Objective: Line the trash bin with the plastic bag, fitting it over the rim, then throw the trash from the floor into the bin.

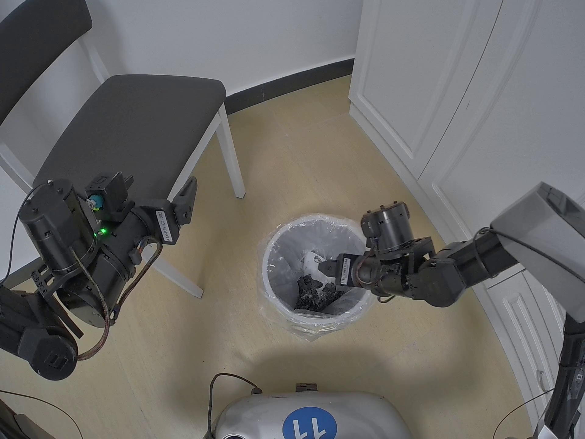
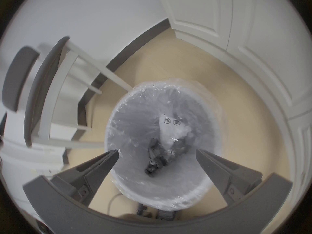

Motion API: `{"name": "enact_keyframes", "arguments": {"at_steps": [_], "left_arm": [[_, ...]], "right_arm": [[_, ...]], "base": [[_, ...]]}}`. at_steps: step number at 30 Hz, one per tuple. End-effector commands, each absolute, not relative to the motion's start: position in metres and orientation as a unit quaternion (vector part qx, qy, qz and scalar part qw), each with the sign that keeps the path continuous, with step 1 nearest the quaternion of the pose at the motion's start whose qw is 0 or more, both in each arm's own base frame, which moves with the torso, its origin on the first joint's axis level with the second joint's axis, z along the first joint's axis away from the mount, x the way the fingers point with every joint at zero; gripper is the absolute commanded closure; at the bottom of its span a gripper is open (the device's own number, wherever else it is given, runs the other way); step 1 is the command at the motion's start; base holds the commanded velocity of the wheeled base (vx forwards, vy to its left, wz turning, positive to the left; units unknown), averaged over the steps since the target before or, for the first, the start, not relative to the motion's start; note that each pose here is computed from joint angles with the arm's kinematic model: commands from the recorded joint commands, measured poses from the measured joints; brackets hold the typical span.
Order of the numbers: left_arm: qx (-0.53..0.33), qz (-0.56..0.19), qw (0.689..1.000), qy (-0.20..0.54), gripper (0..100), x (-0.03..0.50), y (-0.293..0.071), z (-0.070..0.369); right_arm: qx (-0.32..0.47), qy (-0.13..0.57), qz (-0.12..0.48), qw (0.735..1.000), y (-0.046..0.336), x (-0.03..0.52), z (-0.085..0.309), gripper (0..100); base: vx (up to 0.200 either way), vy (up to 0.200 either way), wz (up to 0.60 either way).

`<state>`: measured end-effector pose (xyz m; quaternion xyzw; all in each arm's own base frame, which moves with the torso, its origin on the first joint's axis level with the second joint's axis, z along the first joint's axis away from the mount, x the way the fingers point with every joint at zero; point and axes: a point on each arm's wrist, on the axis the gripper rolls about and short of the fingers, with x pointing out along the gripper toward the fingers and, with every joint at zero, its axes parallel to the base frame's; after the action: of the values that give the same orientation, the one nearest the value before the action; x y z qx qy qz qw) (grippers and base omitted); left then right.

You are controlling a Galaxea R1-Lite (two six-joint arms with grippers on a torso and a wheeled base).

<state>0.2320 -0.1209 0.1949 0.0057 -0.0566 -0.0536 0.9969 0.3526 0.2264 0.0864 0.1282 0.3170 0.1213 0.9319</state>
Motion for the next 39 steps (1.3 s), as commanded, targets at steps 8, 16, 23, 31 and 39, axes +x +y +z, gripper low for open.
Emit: {"name": "enact_keyframes", "arguments": {"at_steps": [8, 16, 23, 31, 39], "left_arm": [[0.064, -0.066, 0.995, -0.028, 0, 0.215, -0.107, 0.179], [0.091, 0.022, 0.994, -0.064, 0, 0.212, -0.062, 0.2], [0.082, 0.057, 0.991, -0.086, 0, 0.194, -0.042, 0.213], [0.038, 0.054, 0.993, -0.094, 0, 0.146, -0.03, 0.23], [0.02, 0.054, 0.992, -0.113, 0, 0.086, -0.014, 0.24]], "right_arm": [[-0.051, 0.18, 0.096, 0.978, 0.138, 0.28, 0.13, 0], [-0.132, 0.041, 0.075, 0.988, 0.078, 0.238, 0.178, 0], [-0.097, -0.005, 0.033, 0.995, 0.053, 0.218, 0.202, 0], [0.034, -0.083, -0.032, 0.995, 0.027, 0.165, 0.232, 0], [0.047, -0.118, -0.045, 0.991, 0.011, 0.103, 0.215, 0]], "base": [[0.0, 0.0, 0.0], [0.0, 0.0, 0.0], [0.0, 0.0, 0.0], [0.0, 0.0, 0.0], [0.0, 0.0, 0.0]]}}
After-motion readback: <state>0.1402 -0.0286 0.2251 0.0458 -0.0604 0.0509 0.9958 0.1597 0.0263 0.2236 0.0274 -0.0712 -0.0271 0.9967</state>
